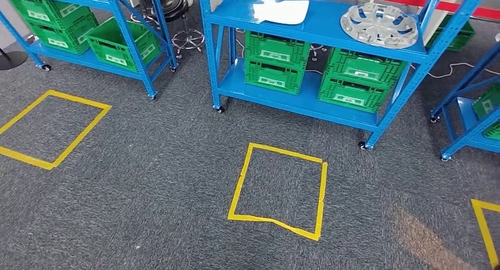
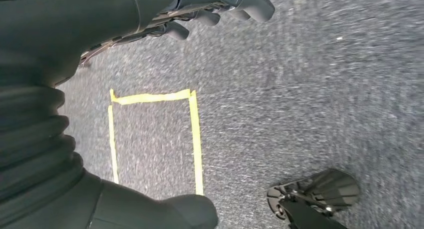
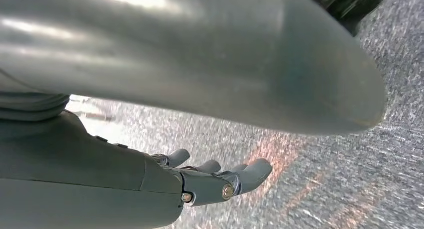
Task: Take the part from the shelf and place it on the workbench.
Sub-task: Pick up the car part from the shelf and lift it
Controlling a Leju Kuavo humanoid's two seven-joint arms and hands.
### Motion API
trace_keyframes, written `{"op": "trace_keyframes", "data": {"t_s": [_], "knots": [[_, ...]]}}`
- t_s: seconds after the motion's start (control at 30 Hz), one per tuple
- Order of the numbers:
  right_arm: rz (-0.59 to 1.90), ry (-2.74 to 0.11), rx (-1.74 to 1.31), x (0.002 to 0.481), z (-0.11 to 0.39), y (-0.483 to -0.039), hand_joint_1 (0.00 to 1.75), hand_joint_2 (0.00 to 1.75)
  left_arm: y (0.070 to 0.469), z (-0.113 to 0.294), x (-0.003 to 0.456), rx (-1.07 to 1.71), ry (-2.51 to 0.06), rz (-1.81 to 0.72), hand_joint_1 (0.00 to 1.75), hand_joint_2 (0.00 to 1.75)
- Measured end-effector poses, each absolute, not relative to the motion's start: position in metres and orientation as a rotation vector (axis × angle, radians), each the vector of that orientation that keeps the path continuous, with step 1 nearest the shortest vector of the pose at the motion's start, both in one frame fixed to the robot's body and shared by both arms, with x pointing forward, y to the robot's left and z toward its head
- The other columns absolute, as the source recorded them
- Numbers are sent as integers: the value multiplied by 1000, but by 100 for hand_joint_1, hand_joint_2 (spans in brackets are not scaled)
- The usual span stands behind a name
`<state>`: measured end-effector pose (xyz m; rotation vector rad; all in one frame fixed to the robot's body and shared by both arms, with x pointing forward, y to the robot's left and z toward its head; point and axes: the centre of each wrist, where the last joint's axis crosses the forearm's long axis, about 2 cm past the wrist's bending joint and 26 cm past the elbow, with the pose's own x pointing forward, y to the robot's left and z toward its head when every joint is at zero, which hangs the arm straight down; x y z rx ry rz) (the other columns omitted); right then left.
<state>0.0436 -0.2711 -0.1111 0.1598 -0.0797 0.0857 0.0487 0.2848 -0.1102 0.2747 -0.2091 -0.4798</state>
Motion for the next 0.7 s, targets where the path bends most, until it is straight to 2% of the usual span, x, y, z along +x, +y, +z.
{"op": "trace_keyframes", "data": {"t_s": [0.7], "knots": [[35, -40, 162, 41, -111, -263, 0, 0, 280, -110, 52, 280, -163, -481, 0, 175]]}}
